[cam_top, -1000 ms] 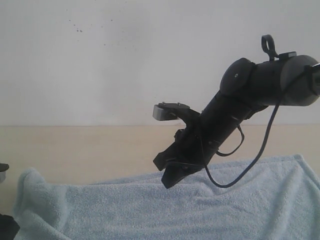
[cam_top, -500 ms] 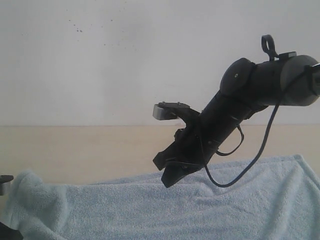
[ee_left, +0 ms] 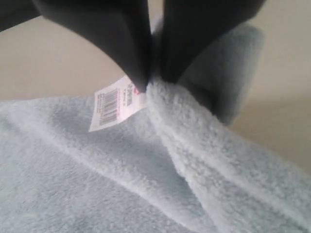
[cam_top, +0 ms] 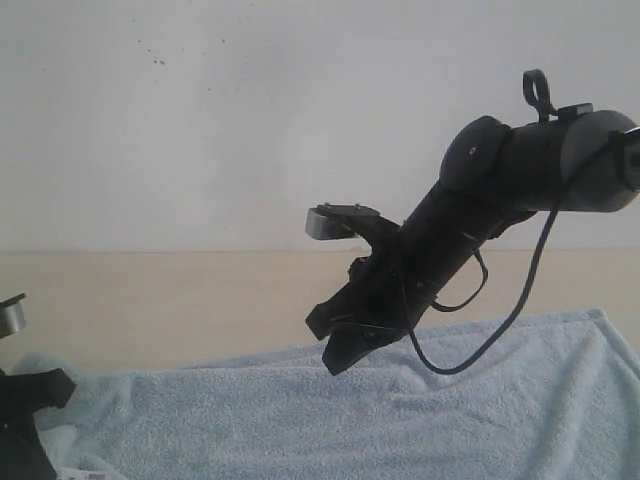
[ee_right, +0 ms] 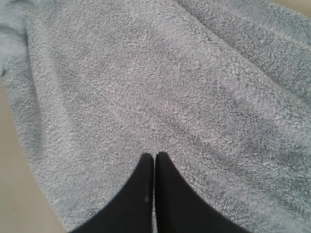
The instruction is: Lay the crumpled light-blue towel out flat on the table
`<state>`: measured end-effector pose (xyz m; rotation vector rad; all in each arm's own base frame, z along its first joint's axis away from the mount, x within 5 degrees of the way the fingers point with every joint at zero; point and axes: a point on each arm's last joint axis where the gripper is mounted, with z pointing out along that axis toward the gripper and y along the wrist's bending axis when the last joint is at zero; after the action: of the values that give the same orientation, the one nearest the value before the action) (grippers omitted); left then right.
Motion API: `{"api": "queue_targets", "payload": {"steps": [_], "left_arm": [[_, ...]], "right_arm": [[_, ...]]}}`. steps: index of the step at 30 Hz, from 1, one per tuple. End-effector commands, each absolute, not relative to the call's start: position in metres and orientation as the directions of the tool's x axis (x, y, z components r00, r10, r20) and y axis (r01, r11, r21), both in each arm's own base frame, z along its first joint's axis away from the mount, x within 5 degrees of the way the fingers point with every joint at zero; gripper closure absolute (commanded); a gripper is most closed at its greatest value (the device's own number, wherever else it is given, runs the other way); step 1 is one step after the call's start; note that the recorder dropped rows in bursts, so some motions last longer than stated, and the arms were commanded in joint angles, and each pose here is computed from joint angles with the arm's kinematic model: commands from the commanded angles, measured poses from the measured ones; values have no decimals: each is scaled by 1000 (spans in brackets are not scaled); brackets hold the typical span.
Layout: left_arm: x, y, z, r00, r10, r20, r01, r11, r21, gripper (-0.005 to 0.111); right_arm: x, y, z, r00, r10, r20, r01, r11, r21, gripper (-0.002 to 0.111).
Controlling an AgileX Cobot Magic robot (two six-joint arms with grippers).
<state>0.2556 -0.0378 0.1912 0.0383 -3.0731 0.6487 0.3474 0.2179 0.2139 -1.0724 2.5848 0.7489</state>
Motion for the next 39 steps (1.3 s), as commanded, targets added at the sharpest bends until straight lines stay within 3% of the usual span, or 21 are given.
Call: {"api": "queue_targets", "payload": {"steps": [1, 5, 11, 14, 18, 23, 28, 31, 36, 39], "left_arm": [[263, -36, 177, -985, -162, 64, -173, 881, -441, 103], [273, -26, 156, -964, -250, 90, -264, 869, -419, 103], [291, -6, 157, -879, -477, 20, -417, 747, -519, 103], [298, 5, 157, -852, -522, -34, -423, 726, -543, 103], [299, 13, 146, -922, -384, -56, -314, 823, -474, 103], [291, 17, 128, -966, -259, 23, -247, 884, -397, 103], [295, 19, 129, -978, -203, -42, -173, 909, -379, 102], [304, 21, 133, -980, -165, -107, -116, 923, -366, 89], [314, 22, 143, -981, -19, -191, 50, 935, -350, 52], [318, 18, 146, -971, -30, -239, 70, 913, -401, 46]], "right_arm": [[345, 216, 215, -703, -597, -386, -711, 591, 382, 108], [342, 216, 214, -705, -608, -367, -709, 583, 397, 108], [344, 216, 214, -705, -598, -381, -709, 590, 386, 108], [345, 216, 214, -705, -596, -384, -709, 591, 384, 108], [345, 217, 215, -705, -592, -390, -709, 594, 379, 108], [345, 217, 215, -705, -594, -387, -709, 593, 381, 108], [344, 216, 214, -709, -596, -377, -705, 593, 389, 108], [344, 216, 214, -711, -594, -376, -703, 595, 390, 108], [344, 216, 214, -709, -594, -379, -705, 594, 388, 108], [345, 216, 214, -709, -593, -381, -705, 595, 387, 108]]}}
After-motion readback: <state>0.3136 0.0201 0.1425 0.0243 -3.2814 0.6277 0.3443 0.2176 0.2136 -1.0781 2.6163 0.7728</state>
